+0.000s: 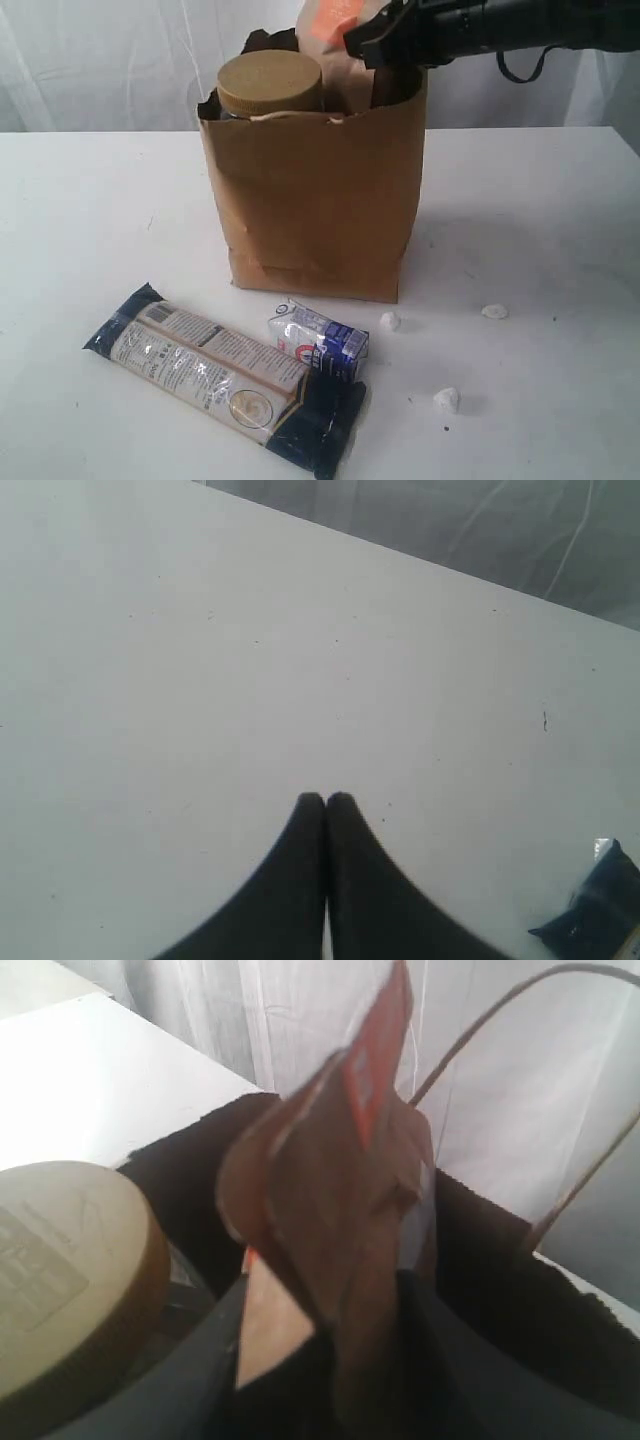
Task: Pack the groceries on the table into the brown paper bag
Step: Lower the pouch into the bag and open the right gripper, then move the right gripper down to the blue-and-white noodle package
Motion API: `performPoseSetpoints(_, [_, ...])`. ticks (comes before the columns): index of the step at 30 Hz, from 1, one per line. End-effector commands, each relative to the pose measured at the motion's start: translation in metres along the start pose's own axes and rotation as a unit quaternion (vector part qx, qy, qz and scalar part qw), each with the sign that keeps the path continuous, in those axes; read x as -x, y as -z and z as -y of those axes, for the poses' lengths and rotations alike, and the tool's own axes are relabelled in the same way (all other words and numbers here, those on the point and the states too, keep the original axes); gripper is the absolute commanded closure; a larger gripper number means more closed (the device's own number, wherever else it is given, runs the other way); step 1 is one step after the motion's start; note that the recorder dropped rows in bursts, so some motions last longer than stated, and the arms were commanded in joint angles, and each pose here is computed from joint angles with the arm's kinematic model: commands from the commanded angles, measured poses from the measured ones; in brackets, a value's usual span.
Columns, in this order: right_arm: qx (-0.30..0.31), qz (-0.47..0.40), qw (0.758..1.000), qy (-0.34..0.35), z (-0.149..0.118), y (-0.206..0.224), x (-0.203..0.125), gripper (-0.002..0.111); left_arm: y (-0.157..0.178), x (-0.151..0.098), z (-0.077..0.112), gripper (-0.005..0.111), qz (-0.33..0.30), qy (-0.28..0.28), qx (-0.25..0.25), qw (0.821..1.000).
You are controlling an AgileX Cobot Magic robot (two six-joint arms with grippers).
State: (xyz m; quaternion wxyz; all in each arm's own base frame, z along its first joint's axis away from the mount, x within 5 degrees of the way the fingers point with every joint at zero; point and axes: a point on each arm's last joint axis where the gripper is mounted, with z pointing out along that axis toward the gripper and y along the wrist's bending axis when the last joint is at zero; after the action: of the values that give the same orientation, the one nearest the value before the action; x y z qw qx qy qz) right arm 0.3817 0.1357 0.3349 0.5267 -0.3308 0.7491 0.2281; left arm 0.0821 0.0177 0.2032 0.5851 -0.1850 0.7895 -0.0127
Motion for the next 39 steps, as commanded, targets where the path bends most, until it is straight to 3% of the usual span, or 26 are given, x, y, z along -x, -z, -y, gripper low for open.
performPoseSetpoints(1, [-0.012,0.008,1.000,0.000,0.002,0.002,0.005,0.095,0.000,-0.001,0.000,0.107,0.003,-0.007,-0.005,1.000])
performPoseSetpoints(7, [-0.013,0.005,1.000,0.005,0.002,0.002,0.004,0.064,0.000,-0.001,0.000,0.107,0.003,-0.007,-0.005,1.000])
performPoseSetpoints(15, [-0.012,0.005,0.999,-0.032,0.002,0.002,0.004,0.044,0.000,-0.001,0.000,0.107,0.003,-0.007,-0.005,1.000])
performPoseSetpoints(23, [-0.009,0.005,0.999,-0.032,0.001,0.003,0.004,0.043,0.000,-0.001,0.000,0.107,0.003,-0.007,-0.005,1.000])
performPoseSetpoints(26, [-0.016,0.025,0.999,-0.019,-0.004,0.017,0.019,0.043,0.000,-0.001,0.000,0.107,0.003,-0.007,-0.005,1.000])
performPoseSetpoints(30, [-0.083,0.077,0.994,0.003,-0.007,0.051,0.049,0.054,0.000,-0.001,0.000,0.107,0.003,-0.008,-0.005,1.000])
performPoseSetpoints(32, [-0.116,0.087,0.989,0.040,-0.012,0.073,0.063,0.067,0.000,-0.001,0.000,0.107,0.003,-0.008,-0.005,1.000])
performPoseSetpoints(34, [-0.148,0.043,0.982,0.114,-0.016,0.090,0.065,0.081,0.001,0.001,0.002,0.107,0.010,-0.008,-0.013,1.000])
performPoseSetpoints(38, [-0.208,-0.085,0.964,0.146,-0.010,0.109,0.051,0.109,0.003,0.014,0.011,0.107,0.047,-0.007,-0.052,0.998])
performPoseSetpoints(39, [-0.228,-0.140,0.951,0.156,-0.005,0.114,0.043,0.108,0.005,0.019,0.014,0.107,0.062,-0.007,-0.069,0.996])
